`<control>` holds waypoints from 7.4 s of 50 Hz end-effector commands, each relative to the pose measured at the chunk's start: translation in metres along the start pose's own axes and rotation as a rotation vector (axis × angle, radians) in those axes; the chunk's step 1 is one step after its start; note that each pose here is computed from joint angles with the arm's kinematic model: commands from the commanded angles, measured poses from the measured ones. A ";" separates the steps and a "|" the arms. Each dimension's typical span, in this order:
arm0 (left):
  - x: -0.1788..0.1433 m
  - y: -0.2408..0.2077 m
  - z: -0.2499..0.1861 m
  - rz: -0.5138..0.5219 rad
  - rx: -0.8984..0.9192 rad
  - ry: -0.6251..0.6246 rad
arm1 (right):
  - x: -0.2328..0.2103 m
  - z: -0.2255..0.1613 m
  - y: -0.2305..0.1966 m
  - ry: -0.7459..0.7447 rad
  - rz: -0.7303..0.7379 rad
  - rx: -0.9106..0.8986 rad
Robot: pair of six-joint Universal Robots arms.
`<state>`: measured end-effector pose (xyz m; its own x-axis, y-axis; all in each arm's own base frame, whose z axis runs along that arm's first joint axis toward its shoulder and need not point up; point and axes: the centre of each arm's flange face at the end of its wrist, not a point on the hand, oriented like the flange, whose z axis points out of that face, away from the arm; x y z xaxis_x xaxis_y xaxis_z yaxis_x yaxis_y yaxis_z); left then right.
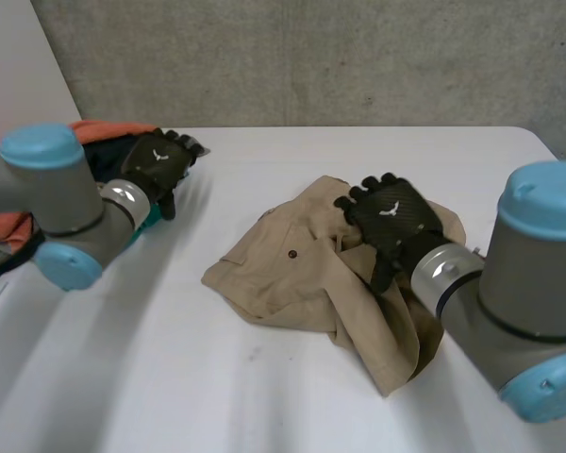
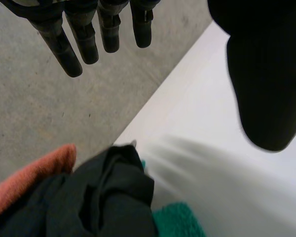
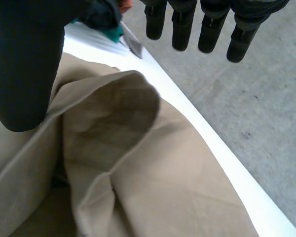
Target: Fold the laundry.
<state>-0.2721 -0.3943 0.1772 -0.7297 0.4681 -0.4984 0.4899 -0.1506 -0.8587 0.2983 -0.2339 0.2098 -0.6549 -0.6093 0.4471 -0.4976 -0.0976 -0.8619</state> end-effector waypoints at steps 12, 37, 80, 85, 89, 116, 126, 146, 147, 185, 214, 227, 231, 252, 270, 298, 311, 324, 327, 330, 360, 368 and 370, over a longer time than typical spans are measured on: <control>0.059 -0.010 -0.069 -0.195 -0.246 0.384 | 0.019 0.003 0.007 -0.031 0.086 -0.102; 0.095 0.014 -0.059 -0.057 -0.191 0.359 | -0.001 0.008 0.019 -0.074 0.043 -0.118; 0.150 -0.116 -0.089 -0.301 0.204 0.653 | 0.088 0.027 0.020 0.172 0.091 -0.094; 0.083 -0.129 -0.092 -0.241 0.158 0.357 | 0.071 0.023 0.019 0.116 0.085 -0.092; 0.053 -0.111 -0.099 -0.249 0.025 0.169 | 0.042 0.014 0.016 0.020 0.067 -0.086; 0.043 0.027 -0.110 -0.167 -0.307 0.127 | -0.038 0.011 0.076 -0.197 -0.136 -0.132; 0.056 0.032 -0.098 -0.067 -0.277 0.176 | -0.036 0.026 0.084 -0.120 -0.103 -0.064; -0.061 -0.204 -0.185 -0.107 0.291 -0.101 | 0.069 -0.033 -0.089 0.158 -0.106 0.288; -0.072 -0.230 -0.207 -0.131 0.347 -0.103 | 0.085 -0.049 -0.117 0.190 -0.105 0.334; -0.124 -0.218 -0.068 -0.400 0.606 -0.287 | 0.128 0.050 -0.154 0.566 0.102 0.725; 0.064 -0.017 -0.179 -0.113 -0.576 0.341 | -0.001 -0.029 0.070 -0.105 -0.342 -0.345; 0.066 -0.046 -0.219 -0.032 -0.586 0.513 | -0.009 -0.098 0.062 -0.380 -0.449 -0.374; 0.056 -0.066 -0.195 0.021 -0.431 0.445 | -0.005 -0.084 0.067 -0.326 -0.418 -0.380; 0.101 -0.014 -0.002 0.444 0.009 0.410 | -0.013 -0.058 0.071 -0.207 -0.355 -0.334; 0.044 -0.007 -0.032 0.337 -0.449 -0.020 | -0.019 -0.058 0.074 -0.200 -0.345 -0.324; 0.042 -0.069 -0.188 -0.266 -0.505 0.269 | -0.016 -0.036 0.036 -0.074 -0.080 -0.153; 0.084 -0.023 -0.237 -0.271 -0.678 0.342 | 0.002 -0.020 0.032 0.056 0.098 -0.121; 0.105 -0.022 -0.223 -0.327 -0.645 0.359 | 0.011 -0.033 0.028 0.112 0.077 -0.128; 0.103 -0.031 -0.225 -0.322 -0.611 0.349 | 0.002 -0.050 0.030 0.027 -0.025 -0.178; 0.103 -0.036 -0.232 -0.268 -0.596 0.373 | -0.012 -0.080 0.036 -0.162 -0.231 -0.255; 0.053 -0.085 -0.060 0.082 -0.172 0.105 | 0.035 0.014 0.040 0.138 -0.202 -0.076; 0.060 -0.061 0.001 0.112 -0.144 0.040 | 0.038 0.079 0.057 0.306 -0.247 0.002; 0.061 -0.057 0.010 0.094 -0.131 0.028 | 0.040 0.092 0.066 0.363 -0.261 -0.028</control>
<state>-0.3398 -0.3421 0.2136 -0.6422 0.5085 -0.5736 0.6298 -0.0766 -0.7730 0.2827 -0.3043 0.1731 -0.6493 -0.3717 0.6635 -0.6404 -0.2034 -0.7406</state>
